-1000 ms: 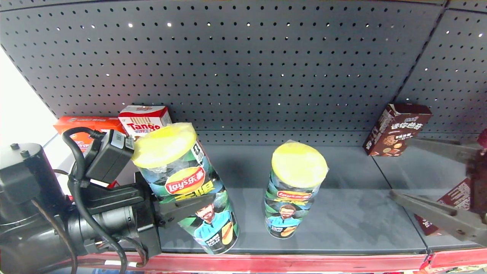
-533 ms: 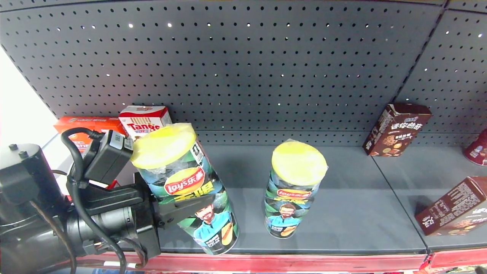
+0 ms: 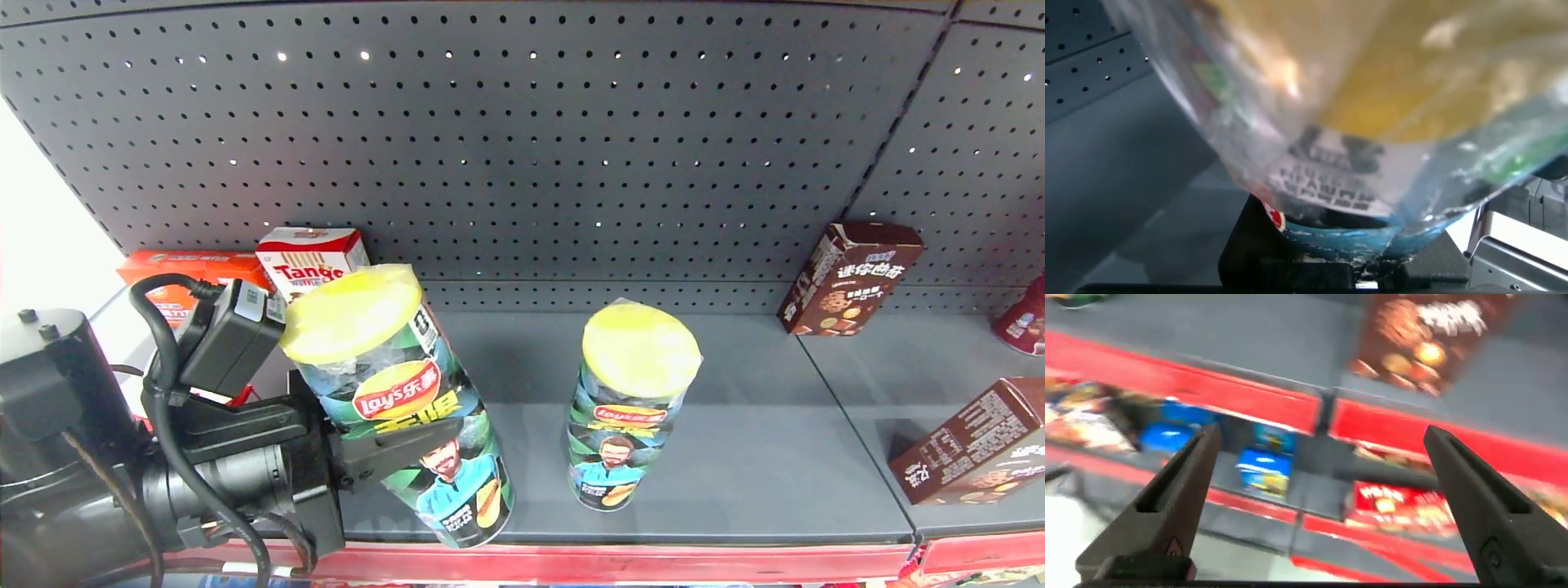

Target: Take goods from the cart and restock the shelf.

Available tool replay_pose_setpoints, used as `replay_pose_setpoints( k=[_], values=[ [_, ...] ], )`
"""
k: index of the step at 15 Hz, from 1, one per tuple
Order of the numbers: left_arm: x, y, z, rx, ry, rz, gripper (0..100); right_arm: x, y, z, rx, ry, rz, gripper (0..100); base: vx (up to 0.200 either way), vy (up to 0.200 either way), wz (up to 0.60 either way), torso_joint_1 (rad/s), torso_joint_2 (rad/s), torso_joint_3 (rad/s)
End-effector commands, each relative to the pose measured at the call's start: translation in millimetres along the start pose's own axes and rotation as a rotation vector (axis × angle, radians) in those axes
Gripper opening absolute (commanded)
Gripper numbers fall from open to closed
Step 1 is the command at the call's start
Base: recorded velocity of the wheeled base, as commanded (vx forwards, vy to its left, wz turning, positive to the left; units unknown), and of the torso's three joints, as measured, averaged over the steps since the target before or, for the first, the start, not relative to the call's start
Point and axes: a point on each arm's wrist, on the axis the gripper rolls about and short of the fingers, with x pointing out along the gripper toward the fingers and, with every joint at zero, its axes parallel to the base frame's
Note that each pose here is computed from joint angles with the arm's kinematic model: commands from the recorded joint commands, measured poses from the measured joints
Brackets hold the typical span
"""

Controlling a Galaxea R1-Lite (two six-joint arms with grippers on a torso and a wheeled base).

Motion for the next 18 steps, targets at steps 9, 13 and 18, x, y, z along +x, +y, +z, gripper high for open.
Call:
replay_pose_setpoints(
  k=[9,13,18],
  values=[
    [-2.2,-3.4,-5.5,-0.007,0.016,-0.008,0,-8.9,5.4,-8.0,0.036,-0.105,-0.233,100,0.0,0.0,0.0,0.0,0.0,0.0],
    [-3.2,-5.5,-5.4,-0.003,0.013,-0.014,0,-7.7,7.8,-7.8,0.053,-0.136,-0.121,100,0.0,0.0,0.0,0.0,0.0,0.0],
    [-12.1,-8.8,-8.6,-0.005,0.014,-0.002,0,-7.9,7.2,-8.7,0.072,-0.121,-0.153,100,0.0,0.0,0.0,0.0,0.0,0.0]
  ],
)
